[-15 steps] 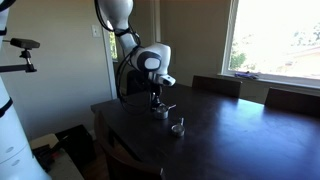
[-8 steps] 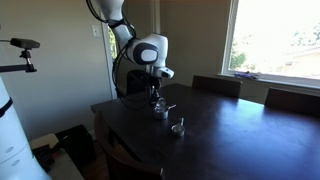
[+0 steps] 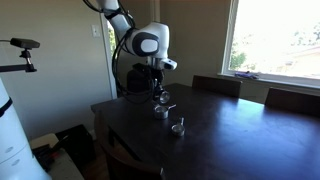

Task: Separate the measuring cups from each other

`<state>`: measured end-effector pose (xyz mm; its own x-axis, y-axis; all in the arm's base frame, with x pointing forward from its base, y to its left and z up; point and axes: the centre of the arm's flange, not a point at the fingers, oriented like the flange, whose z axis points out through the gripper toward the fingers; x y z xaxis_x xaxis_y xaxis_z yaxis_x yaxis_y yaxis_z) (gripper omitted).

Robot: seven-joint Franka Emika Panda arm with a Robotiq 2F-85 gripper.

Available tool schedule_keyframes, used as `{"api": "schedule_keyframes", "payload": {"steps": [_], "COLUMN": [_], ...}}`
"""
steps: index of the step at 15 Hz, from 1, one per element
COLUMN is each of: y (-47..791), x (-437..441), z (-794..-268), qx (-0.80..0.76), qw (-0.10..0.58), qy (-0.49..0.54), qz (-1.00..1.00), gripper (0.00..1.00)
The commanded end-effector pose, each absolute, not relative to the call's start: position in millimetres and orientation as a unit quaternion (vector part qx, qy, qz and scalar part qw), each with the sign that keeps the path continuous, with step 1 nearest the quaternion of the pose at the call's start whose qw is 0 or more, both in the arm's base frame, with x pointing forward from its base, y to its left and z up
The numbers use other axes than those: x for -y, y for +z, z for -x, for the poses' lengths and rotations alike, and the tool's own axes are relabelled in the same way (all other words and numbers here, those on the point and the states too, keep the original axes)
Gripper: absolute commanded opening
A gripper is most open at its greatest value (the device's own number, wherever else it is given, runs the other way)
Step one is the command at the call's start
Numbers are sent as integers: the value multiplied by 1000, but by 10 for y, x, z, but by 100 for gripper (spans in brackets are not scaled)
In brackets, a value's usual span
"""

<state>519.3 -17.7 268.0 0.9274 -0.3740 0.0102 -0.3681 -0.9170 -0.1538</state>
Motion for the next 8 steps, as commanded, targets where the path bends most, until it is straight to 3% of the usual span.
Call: {"api": "schedule_keyframes", "payload": {"steps": [1,8], "y": [2877,2550], "x": [465,718], "z": [-4966,-4916], "qx": [-197,-195], "qw": [64,27], "qy": [-15,66], "qz": [978,978], "gripper": [6,7]}}
